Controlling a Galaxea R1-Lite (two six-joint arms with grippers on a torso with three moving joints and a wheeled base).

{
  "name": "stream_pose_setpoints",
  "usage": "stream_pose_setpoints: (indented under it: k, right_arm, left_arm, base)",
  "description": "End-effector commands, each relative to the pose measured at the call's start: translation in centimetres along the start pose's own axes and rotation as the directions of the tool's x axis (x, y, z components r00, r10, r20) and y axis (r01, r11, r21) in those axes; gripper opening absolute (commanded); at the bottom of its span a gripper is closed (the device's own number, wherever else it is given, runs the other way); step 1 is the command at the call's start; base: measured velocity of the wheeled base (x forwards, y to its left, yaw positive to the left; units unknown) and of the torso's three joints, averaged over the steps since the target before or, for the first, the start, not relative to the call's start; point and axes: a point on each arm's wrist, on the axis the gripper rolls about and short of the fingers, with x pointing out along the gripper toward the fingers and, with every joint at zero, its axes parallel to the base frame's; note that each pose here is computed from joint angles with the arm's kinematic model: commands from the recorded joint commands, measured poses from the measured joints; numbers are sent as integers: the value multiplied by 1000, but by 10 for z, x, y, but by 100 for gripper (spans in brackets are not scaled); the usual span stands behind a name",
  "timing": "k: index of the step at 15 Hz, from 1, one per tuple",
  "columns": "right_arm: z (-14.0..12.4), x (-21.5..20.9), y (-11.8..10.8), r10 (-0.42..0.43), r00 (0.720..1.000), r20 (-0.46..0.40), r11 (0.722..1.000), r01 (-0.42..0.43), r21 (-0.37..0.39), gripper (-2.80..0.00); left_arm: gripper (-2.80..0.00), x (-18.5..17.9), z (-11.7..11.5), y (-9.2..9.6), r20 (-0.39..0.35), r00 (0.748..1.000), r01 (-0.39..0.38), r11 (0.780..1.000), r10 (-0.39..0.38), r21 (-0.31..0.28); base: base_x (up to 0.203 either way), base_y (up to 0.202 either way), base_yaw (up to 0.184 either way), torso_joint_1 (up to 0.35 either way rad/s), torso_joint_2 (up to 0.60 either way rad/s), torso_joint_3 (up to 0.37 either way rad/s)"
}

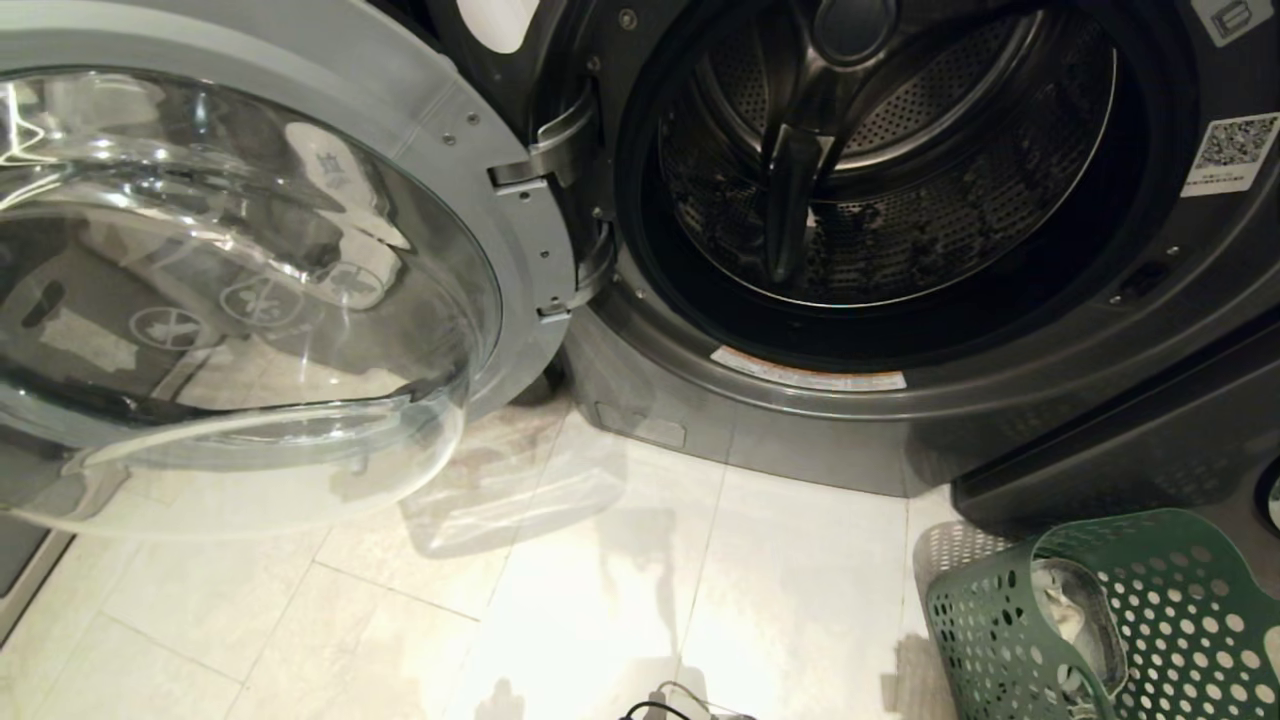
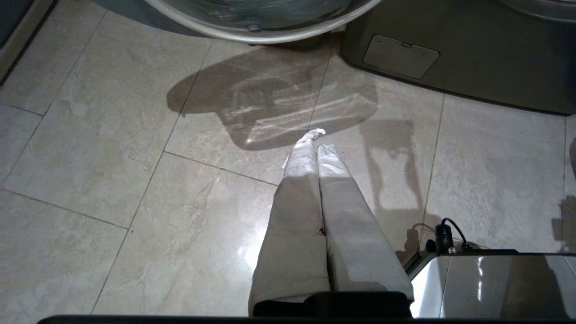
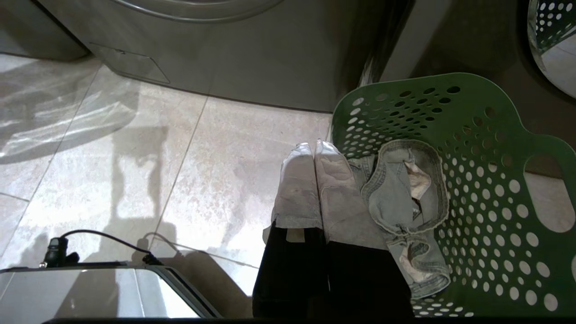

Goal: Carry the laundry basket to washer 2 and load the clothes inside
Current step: Place the clothes into the washing machine

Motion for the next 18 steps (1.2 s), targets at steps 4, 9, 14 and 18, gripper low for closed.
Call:
stream_pose_setpoints:
  k: [4,9,14,18]
  right_arm:
    - [0,0,0,0,1000,-2,1000,0,-15,-280]
    - [0,0,0,-2,1000,0,1000,2,6,-280]
    - [0,0,0,-2,1000,0,1000,2,6,-280]
    - [0,0,0,-2,1000,0,1000,2,5,-280]
  left_arm:
    - [-280,0,0,0,1,1000,0,1000,0,3]
    - [-280,0,1,0,2,1000,1,1000,-1,3]
    - [-280,0,0,0,0,1000,1,1000,-1,1]
    - [-280,0,0,0,0,1000,0,1000,0,1]
  base:
    - [0,0,0,0,0,0]
    - [0,0,0,0,0,0]
    - [0,0,0,0,0,0]
    - [0,0,0,0,0,0]
